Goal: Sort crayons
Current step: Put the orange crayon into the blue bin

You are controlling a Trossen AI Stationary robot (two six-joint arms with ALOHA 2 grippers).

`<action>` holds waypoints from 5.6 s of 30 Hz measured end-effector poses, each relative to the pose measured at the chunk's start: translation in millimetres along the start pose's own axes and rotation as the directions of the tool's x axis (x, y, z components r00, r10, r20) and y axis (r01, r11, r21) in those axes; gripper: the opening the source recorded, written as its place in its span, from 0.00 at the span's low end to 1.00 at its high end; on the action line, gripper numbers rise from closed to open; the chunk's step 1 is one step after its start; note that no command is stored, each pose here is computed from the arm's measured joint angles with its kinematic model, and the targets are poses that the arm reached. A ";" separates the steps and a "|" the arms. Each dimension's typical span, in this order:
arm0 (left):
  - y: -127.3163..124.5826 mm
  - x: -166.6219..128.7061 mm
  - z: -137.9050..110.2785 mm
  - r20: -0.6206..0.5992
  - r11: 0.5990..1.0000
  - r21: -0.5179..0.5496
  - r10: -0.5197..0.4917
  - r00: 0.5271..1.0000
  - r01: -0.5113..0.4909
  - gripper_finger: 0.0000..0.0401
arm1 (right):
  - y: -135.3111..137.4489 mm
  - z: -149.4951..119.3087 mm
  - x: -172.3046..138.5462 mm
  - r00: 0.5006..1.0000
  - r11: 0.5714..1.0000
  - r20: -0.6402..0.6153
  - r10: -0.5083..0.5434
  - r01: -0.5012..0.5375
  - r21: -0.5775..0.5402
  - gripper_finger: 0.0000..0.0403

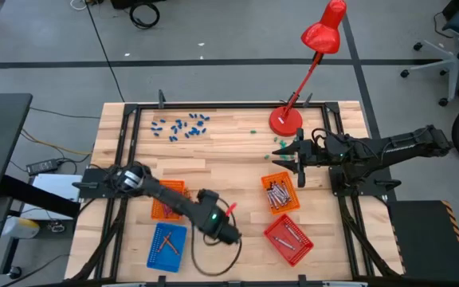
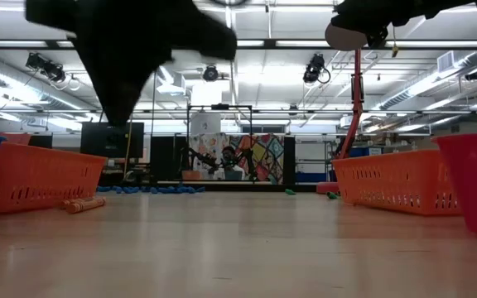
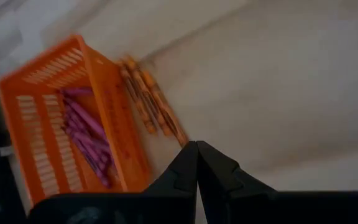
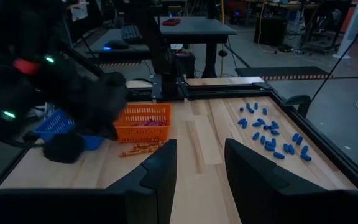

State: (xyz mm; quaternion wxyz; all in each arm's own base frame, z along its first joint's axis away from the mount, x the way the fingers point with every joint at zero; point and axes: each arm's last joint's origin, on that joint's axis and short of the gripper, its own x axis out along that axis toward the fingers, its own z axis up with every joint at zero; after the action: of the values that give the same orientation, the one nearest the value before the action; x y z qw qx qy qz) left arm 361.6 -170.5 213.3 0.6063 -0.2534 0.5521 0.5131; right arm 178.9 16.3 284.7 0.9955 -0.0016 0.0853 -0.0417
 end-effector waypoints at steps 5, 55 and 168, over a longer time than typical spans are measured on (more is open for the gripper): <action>-2.9 21.9 10.6 -0.014 1.000 0.006 0.024 1.000 -0.024 0.11 | 0.0 -1.2 0.0 1.000 1.000 -0.012 -0.001 0.001 -0.009 0.35; 72.2 5.4 32.2 0.245 0.988 0.123 0.063 0.967 -0.096 0.26 | 6.7 -4.0 -1.3 0.998 0.999 -0.040 0.053 -0.052 0.011 0.35; 52.1 87.8 30.6 -0.098 0.952 -0.138 -0.287 0.953 0.272 0.37 | 6.5 -3.5 -1.4 0.999 1.000 -0.034 0.028 -0.027 0.010 0.35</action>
State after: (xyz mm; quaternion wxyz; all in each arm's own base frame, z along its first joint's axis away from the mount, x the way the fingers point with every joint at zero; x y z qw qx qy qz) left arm 315.1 -95.8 153.2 0.6229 -0.3954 0.5125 0.4393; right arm 177.5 22.9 281.5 0.9943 0.0051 0.1022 -0.0285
